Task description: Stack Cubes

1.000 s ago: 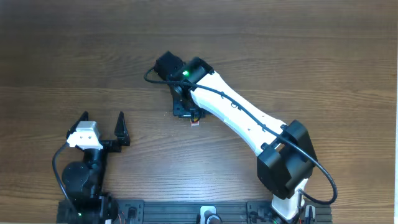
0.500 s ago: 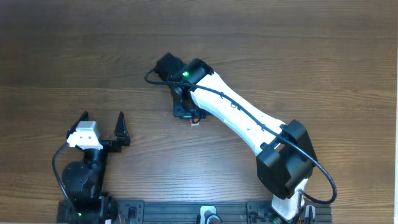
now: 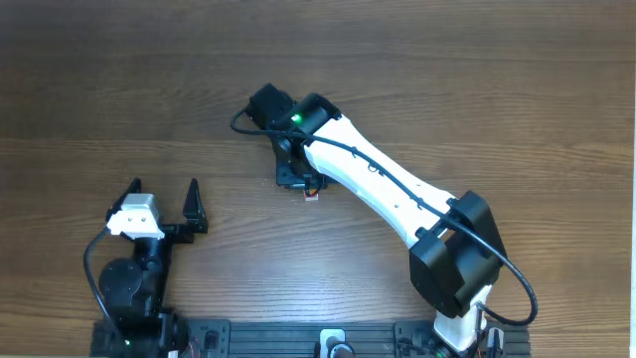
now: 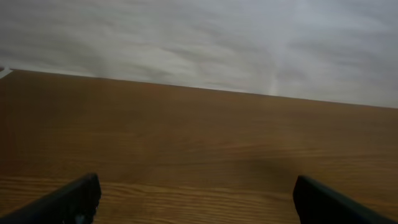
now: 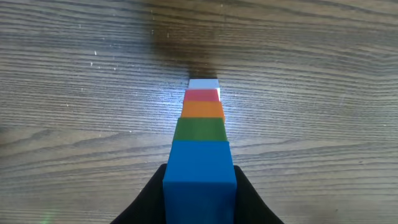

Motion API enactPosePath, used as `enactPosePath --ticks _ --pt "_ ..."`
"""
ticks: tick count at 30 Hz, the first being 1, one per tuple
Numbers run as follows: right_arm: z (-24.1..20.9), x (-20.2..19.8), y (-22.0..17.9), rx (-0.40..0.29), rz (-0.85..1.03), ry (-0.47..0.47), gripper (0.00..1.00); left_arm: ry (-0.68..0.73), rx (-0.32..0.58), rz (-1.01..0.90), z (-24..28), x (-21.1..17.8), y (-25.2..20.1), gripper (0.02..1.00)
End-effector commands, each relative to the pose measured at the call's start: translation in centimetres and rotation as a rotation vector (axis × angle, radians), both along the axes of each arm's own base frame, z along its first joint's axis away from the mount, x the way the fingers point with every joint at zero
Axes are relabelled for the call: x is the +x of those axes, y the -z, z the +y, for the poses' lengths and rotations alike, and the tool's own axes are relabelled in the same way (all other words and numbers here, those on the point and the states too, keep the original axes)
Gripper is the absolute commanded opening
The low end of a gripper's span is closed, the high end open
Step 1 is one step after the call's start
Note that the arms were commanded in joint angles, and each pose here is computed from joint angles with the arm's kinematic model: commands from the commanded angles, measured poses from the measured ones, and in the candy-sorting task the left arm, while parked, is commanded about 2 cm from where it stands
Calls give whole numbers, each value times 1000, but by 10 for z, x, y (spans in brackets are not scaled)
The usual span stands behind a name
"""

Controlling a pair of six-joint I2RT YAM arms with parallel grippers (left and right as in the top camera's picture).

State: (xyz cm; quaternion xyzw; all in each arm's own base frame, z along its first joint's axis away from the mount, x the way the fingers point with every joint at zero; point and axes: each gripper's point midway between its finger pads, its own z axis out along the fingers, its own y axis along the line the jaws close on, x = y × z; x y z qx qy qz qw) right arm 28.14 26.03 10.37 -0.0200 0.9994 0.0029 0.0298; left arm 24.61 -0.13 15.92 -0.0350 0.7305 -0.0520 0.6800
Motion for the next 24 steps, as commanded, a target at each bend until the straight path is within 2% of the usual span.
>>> enactPosePath --ticks 1,2,3,9,19,22,24 --pt "-3 -1 14 -33 25 -5 314 6 17 1 0 0 2 998" --pt "-3 -1 14 -33 25 -5 400 6 17 1 0 0 2 1000" --pt "-3 -2 14 -34 26 -5 540 6 17 1 0 0 2 1000" --pt "-3 -1 14 -34 25 -5 993 6 17 1 0 0 2 1000" --pt "-3 13 3 -31 -32 -24 991 6 17 1 0 0 2 1000" --pt "-3 33 -19 22 -109 -86 991 6 17 1 0 0 2 1000" --pt "-16 52 -38 47 -176 -94 991 6 17 1 0 0 2 1000"
